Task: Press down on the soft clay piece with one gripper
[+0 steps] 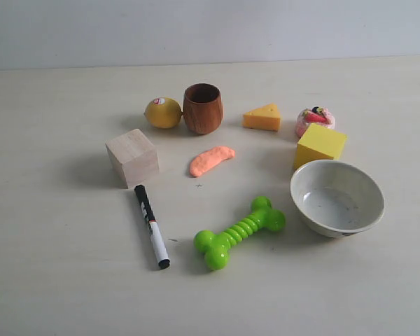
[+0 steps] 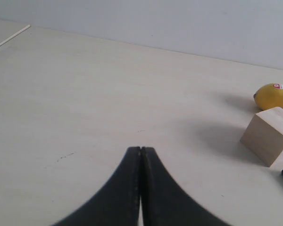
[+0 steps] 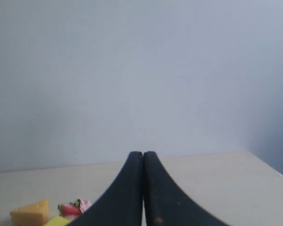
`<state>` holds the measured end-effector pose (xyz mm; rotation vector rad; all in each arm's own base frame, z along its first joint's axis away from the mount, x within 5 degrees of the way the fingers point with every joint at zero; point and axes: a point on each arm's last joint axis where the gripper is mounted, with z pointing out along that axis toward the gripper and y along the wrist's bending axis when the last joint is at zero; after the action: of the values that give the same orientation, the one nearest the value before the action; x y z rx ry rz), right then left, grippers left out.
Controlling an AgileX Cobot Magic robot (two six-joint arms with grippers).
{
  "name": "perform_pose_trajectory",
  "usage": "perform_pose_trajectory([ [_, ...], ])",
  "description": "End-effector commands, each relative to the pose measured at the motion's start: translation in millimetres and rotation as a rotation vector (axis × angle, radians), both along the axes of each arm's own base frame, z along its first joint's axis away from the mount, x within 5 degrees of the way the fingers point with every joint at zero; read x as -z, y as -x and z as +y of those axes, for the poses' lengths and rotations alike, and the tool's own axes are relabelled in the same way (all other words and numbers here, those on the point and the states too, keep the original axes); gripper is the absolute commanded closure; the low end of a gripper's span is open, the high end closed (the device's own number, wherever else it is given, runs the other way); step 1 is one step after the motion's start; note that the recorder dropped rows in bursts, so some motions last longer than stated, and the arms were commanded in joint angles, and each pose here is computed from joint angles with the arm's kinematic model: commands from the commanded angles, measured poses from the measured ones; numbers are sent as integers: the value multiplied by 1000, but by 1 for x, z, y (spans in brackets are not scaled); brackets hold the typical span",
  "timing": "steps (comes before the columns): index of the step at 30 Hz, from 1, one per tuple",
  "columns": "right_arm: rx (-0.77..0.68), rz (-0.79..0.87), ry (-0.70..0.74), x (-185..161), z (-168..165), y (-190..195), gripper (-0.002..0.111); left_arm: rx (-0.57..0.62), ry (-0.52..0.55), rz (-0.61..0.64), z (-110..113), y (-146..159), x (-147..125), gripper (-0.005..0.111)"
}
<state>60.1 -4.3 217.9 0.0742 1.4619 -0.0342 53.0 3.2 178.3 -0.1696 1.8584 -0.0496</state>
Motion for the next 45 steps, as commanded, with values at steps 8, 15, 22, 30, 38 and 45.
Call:
perform_pose_trajectory([
  [8,7,-190,16,-16,0,4,108,-2,3,-18,0,0,-2,107],
  [15,-35,-276,-142,-36,0,8,108,-2,3,-18,0,0,-2,107],
  [22,-20,-86,-156,-86,1,10,108,-2,3,-18,0,0,-2,107],
  [30,-85,304,-120,-122,6,-27,108,-2,3,-18,0,0,-2,107],
  [38,-517,543,-1,-149,42,-78,108,-2,3,-18,0,0,-2,107],
  [45,-716,763,-41,-156,63,-133,108,-2,3,-18,0,0,-2,107],
])
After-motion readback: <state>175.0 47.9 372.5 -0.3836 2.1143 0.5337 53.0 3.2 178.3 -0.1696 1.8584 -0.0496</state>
